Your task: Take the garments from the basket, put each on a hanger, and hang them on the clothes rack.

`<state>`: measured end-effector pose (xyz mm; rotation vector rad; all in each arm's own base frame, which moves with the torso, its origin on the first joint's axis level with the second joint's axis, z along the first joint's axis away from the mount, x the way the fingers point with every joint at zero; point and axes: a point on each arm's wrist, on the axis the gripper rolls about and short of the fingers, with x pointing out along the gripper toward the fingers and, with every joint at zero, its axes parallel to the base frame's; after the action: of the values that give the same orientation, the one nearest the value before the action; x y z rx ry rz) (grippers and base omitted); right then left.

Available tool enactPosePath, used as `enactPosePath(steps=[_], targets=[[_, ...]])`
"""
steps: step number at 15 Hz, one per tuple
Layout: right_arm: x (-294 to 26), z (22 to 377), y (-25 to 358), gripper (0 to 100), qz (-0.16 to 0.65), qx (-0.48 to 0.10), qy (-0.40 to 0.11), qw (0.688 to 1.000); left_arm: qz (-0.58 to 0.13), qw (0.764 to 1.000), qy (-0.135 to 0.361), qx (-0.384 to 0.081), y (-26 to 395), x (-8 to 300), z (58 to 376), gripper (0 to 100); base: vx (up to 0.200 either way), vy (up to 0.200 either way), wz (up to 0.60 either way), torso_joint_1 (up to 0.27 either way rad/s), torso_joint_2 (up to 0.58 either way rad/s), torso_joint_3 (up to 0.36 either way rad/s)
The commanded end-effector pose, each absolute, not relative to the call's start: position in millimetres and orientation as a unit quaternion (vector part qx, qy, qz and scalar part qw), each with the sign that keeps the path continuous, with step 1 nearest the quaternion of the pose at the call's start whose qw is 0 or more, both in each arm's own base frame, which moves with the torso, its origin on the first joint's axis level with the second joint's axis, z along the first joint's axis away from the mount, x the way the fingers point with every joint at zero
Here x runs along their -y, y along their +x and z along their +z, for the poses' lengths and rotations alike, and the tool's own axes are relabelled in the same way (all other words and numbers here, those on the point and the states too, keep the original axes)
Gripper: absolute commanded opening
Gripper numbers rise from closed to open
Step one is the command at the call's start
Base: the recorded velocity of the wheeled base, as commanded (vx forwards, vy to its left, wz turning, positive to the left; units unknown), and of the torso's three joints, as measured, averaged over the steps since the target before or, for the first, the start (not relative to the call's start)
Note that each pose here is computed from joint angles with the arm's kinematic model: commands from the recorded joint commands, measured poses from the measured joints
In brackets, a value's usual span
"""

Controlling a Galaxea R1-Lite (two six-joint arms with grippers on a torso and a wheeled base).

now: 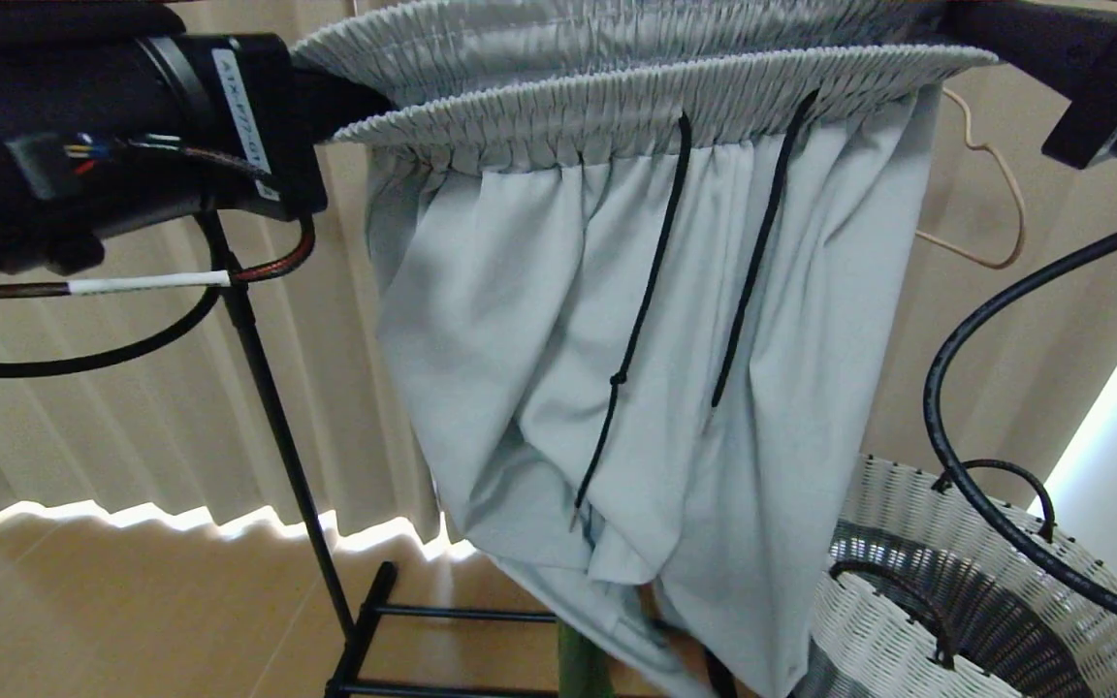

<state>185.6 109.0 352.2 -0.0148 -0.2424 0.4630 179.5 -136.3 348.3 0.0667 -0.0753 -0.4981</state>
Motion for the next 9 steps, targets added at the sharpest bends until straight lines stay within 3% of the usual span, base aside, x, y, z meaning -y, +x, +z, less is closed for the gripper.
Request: enactPosePath(steps=[1, 7, 9], targets=[[-107, 342, 190, 0, 0.220, 0.104, -0.013, 0.970, -0.246, 0.968, 0.047, 0.003, 196, 149, 329, 0, 0.000, 0.000, 0.00, 0.000, 0.00, 0.000], [-100, 297, 191, 0, 0.206, 0.035, -0.035, 0.977, -0.267, 0.960, 0.068, -0.042, 193, 162, 300, 0, 0.000, 0.000, 0.00, 0.000, 0.00, 0.000], [-100, 295, 191, 0, 0.207, 0.032, -0.036, 0.977, -0.266, 0.961, 0.063, -0.034, 194, 162, 306, 0, 0.000, 0.000, 0.00, 0.000, 0.00, 0.000]])
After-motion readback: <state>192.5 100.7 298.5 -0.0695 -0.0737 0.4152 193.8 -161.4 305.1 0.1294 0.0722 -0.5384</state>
